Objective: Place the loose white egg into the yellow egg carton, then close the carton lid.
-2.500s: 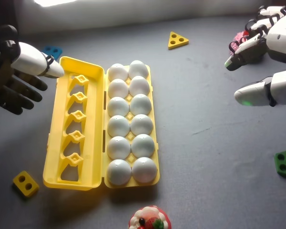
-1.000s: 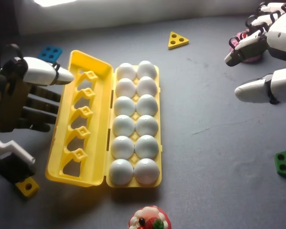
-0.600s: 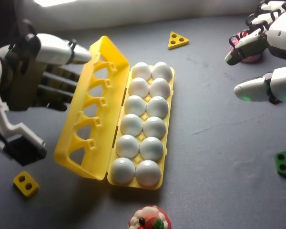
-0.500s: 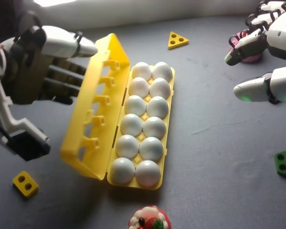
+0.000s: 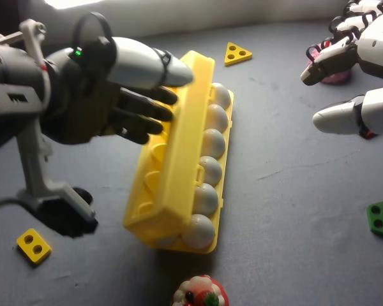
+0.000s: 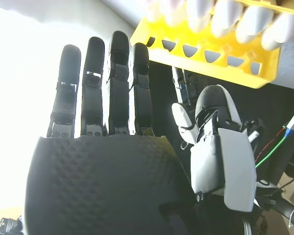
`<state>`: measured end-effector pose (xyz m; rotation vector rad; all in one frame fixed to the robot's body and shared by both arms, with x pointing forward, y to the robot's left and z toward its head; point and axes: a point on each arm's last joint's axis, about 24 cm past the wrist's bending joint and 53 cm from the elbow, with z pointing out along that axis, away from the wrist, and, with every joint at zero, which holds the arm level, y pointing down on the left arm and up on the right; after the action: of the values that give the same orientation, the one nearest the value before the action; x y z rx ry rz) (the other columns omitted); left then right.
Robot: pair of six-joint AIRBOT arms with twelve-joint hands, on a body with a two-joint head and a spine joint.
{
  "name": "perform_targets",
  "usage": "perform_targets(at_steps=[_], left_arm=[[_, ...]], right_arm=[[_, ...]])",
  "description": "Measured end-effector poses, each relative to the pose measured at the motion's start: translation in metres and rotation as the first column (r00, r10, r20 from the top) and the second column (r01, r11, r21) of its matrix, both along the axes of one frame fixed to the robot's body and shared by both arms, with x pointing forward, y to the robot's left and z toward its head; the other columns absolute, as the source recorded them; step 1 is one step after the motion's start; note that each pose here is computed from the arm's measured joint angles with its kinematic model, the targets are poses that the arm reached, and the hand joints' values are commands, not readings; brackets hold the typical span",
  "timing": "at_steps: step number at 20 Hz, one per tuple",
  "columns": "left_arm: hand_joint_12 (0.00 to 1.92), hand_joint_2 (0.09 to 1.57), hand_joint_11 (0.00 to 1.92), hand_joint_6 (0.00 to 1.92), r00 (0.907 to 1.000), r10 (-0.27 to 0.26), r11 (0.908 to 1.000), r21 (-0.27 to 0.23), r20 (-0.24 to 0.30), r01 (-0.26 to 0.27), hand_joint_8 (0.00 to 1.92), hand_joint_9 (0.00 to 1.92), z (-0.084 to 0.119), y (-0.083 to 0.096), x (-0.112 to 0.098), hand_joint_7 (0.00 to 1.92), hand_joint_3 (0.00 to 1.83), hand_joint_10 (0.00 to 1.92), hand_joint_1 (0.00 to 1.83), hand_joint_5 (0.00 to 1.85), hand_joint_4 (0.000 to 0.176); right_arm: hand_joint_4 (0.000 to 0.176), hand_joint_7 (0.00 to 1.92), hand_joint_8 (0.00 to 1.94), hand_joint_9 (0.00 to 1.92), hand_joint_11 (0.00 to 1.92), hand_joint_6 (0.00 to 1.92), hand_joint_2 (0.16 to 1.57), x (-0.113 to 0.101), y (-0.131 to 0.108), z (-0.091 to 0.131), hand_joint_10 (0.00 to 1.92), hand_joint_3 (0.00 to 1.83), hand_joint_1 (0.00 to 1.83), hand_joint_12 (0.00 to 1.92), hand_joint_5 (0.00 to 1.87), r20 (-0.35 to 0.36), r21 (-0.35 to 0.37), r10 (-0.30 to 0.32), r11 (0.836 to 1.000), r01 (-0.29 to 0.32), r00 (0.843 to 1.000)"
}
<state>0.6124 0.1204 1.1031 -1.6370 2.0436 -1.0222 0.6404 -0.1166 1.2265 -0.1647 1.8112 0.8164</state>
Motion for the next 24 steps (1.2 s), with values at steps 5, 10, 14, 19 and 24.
perform_targets(at_steps=[5, 10, 14, 19, 24], left_arm=[[1.09, 1.31, 0.0, 0.01, 0.997, -0.072, 0.9974, 0.004, -0.027, 0.073, 0.0, 0.42, -0.013, -0.02, -0.026, 0.44, 0.0, 0.01, 0.33, 0.39, 0.0], [1.05, 1.31, 0.0, 0.0, 0.9919, -0.117, 0.9931, 0.005, -0.05, 0.117, 0.0, 0.41, -0.026, -0.029, -0.042, 0.43, 0.0, 0.0, 0.3, 0.38, 0.0], [1.04, 1.31, 0.0, 0.0, 0.9855, -0.162, 0.9868, 0.002, -0.052, 0.162, 0.0, 0.41, -0.032, -0.043, -0.049, 0.43, 0.0, 0.0, 0.33, 0.38, 0.0], [1.07, 1.31, 0.0, 0.01, 0.9768, -0.213, 0.9766, 0.024, -0.022, 0.214, 0.01, 0.42, -0.028, -0.049, -0.047, 0.44, 0.0, 0.01, 0.29, 0.39, 0.004], [1.08, 1.32, 0.0, 0.0, 0.9596, -0.271, 0.9596, 0.101, 0.076, 0.263, 0.0, 0.42, -0.007, -0.044, -0.02, 0.44, 0.0, 0.01, 0.3, 0.38, 0.006]], right_arm=[[0.0, 0.63, 0.0, 0.23, 0.0, 0.28, 1.19, 0.0, 0.0, 0.0, 0.87, 0.0, 0.15, 1.56, 0.51, 0.0, 0.0, 0.0, 1.0, 0.0, 1.0], [0.0, 0.64, 0.0, 0.23, 0.0, 0.29, 1.19, 0.0, 0.0, 0.0, 0.89, 0.0, 0.17, 1.57, 0.52, 0.001, 0.0, 0.0, 1.0, 0.0, 1.0], [0.0, 0.64, 0.0, 0.22, 0.0, 0.29, 1.19, 0.0, 0.0, 0.0, 0.89, 0.0, 0.16, 1.55, 0.51, 0.0, 0.0, 0.0, 1.0, 0.0, 1.0], [0.0, 0.64, 0.01, 0.22, 0.0, 0.29, 1.2, 0.0, 0.0, 0.0, 0.89, 0.0, 0.16, 1.56, 0.51, 0.001, 0.0, 0.0, 1.0, 0.0, 1.0], [0.0, 0.64, 0.0, 0.24, 0.0, 0.29, 1.19, 0.0, 0.0, 0.001, 0.9, 0.0, 0.17, 1.56, 0.52, 0.003, 0.002, -0.001, 1.0, 0.001, 1.0]])
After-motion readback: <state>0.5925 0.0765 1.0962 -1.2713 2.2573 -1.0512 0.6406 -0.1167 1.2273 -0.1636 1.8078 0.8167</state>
